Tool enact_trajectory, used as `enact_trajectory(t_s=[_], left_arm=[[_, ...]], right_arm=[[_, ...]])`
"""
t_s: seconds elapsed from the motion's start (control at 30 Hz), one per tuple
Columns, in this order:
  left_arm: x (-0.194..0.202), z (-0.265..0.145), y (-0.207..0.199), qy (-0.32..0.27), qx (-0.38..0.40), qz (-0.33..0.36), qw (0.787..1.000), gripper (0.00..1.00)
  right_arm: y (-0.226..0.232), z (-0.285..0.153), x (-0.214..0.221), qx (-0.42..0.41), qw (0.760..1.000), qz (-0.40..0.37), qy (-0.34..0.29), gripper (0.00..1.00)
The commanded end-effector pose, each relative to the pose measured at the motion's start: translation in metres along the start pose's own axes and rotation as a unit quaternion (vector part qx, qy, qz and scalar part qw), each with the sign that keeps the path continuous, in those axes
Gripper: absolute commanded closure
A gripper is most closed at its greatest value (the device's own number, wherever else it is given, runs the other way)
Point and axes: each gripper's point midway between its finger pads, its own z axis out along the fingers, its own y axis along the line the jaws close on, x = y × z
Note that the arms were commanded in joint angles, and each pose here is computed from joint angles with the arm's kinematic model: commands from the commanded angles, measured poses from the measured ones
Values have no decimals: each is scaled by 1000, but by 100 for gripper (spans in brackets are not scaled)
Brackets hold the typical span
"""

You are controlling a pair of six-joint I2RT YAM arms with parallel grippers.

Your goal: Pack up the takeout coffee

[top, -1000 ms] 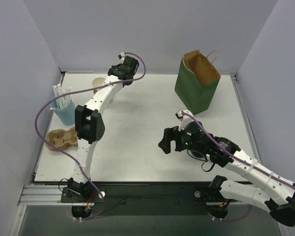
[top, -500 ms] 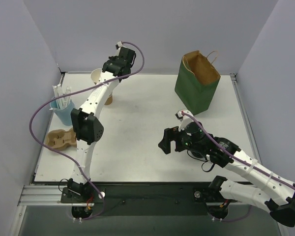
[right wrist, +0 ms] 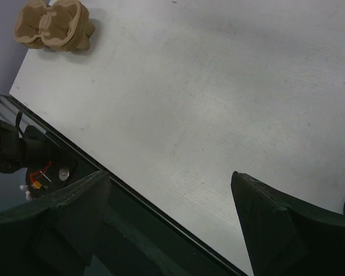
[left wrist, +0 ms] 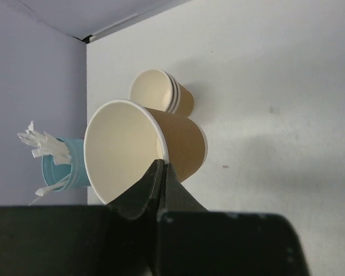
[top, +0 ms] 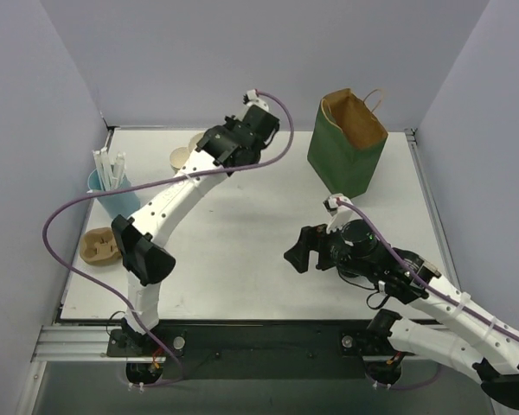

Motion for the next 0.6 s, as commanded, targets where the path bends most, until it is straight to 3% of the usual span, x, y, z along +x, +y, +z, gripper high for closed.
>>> enact_trajectory(t_s=[0.0,0.3,0.57], left_arm=[[36,-56,-30,10,39,16,999,100],[115,-104,-111,35,130,17,991,100],[171,-104,-160,67,141,18,988,100]], right_arm=[[0,-13,18,-16,999,32,10,11],[-22,-52,36,-12,997,69,-26,11],[-27,-72,36,-14,995,85,-49,11]])
